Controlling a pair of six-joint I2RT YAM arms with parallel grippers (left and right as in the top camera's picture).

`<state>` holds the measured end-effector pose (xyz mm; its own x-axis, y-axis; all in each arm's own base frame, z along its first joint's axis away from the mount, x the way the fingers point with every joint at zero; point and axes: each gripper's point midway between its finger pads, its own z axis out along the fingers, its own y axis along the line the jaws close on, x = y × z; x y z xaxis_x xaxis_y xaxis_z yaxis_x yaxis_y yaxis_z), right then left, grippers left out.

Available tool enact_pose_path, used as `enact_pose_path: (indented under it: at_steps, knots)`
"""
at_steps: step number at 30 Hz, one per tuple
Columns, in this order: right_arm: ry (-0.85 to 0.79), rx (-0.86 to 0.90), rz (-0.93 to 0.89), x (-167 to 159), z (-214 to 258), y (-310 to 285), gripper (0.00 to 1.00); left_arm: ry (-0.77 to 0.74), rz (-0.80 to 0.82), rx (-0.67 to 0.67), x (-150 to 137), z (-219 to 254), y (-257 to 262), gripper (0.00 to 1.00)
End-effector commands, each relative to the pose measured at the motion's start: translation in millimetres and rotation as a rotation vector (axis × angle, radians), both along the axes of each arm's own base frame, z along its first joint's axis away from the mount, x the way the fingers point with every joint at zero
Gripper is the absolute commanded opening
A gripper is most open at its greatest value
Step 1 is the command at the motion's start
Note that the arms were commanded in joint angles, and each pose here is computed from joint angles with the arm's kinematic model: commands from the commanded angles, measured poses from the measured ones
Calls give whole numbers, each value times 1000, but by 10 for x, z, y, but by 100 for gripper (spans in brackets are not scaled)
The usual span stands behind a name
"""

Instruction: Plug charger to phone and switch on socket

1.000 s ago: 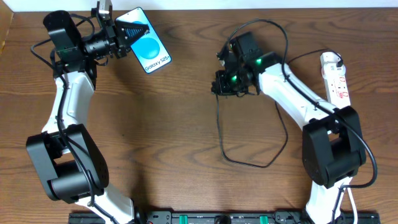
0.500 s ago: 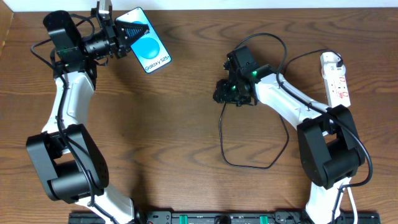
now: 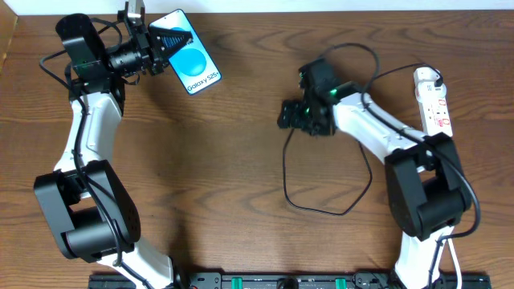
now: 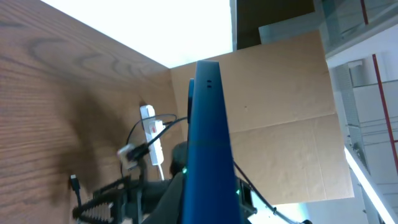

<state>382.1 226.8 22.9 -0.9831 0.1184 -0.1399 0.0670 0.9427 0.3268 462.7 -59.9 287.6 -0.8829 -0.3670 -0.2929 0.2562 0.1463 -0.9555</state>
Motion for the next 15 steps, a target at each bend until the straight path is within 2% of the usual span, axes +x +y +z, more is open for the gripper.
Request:
enact_pose_path:
  at_steps: [1, 6, 7, 10, 14, 15]
  knots:
    - [-4, -116, -50, -17, -141, -127, 83, -23, -6, 4, -37, 65, 11, 7]
    - [42, -7, -74, -38, -101, 5, 83, -22, -7, 3, -40, 65, 10, 7]
    - [65, 12, -117, -38, -99, -9, 79, -22, -7, 3, -39, 65, 10, 7]
    - [117, 66, -222, -29, -95, -21, 56, -23, -7, 3, -39, 65, 9, 7]
    - [164, 202, -275, -17, -74, 134, 41, -23, -7, 3, -39, 65, 11, 7]
    - [166, 227, -282, -13, -83, 167, 40, -23, -7, 3, -39, 65, 11, 7]
